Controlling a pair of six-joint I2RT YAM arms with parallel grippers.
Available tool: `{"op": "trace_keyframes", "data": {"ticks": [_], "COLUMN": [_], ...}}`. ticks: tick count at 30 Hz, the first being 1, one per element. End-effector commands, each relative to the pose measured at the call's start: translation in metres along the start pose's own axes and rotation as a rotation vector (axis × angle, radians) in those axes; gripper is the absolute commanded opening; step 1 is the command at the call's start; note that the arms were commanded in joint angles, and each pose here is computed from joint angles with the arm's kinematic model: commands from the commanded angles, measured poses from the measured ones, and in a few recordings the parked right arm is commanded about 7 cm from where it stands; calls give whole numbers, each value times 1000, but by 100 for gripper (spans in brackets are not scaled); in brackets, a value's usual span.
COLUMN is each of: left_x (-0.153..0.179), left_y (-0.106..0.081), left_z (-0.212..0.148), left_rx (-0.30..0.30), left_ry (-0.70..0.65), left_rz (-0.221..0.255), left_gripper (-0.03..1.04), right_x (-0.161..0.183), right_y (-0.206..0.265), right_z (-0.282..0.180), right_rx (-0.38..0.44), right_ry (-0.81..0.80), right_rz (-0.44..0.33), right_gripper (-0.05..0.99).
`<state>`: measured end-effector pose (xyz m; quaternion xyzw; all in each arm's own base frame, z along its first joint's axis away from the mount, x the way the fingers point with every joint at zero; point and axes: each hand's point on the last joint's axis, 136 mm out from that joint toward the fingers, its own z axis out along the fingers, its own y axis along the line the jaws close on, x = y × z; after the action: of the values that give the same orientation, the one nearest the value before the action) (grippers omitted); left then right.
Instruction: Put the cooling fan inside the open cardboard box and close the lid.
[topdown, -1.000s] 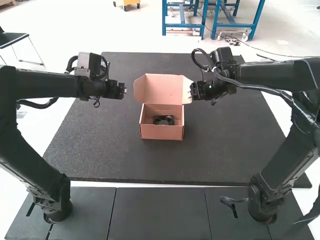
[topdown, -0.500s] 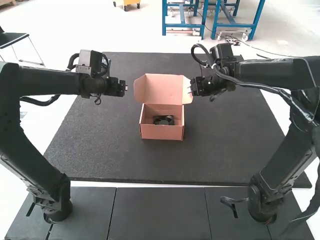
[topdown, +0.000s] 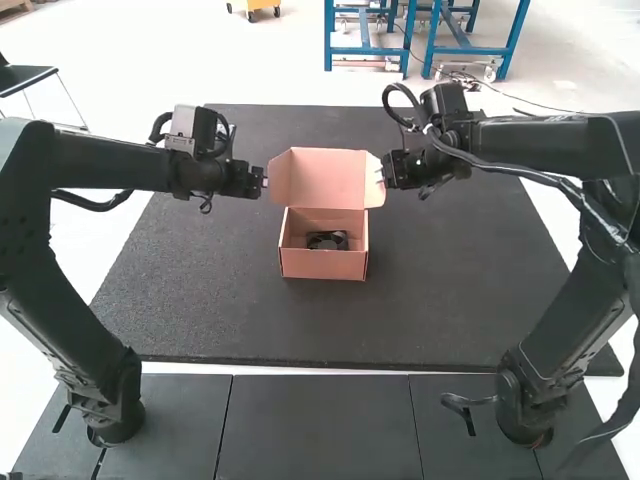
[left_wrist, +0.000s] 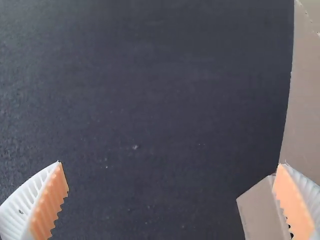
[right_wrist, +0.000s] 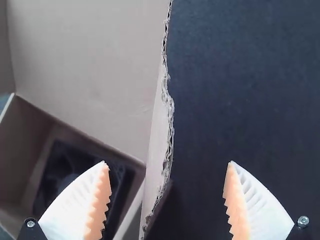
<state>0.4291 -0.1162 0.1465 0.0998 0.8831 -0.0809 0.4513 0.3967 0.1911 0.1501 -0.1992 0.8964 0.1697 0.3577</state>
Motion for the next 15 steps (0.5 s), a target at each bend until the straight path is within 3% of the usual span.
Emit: {"op": "trace_keyframes", "data": {"ticks": [1, 15], "left_x": [-27, -28], "left_y": [-18, -26], "left_z": [-5, -4], "left_rx": [50, 70], "left_ry": [-60, -62], "left_rz": [15, 23], "left_gripper": [96, 96], "right_x": [-15, -15], "right_y": [3, 7], "right_z": [-5, -5], "right_rx": [-12, -35], "right_ry": [-34, -35], "right_rz": [-7, -15], "right_gripper": [47, 19]}}
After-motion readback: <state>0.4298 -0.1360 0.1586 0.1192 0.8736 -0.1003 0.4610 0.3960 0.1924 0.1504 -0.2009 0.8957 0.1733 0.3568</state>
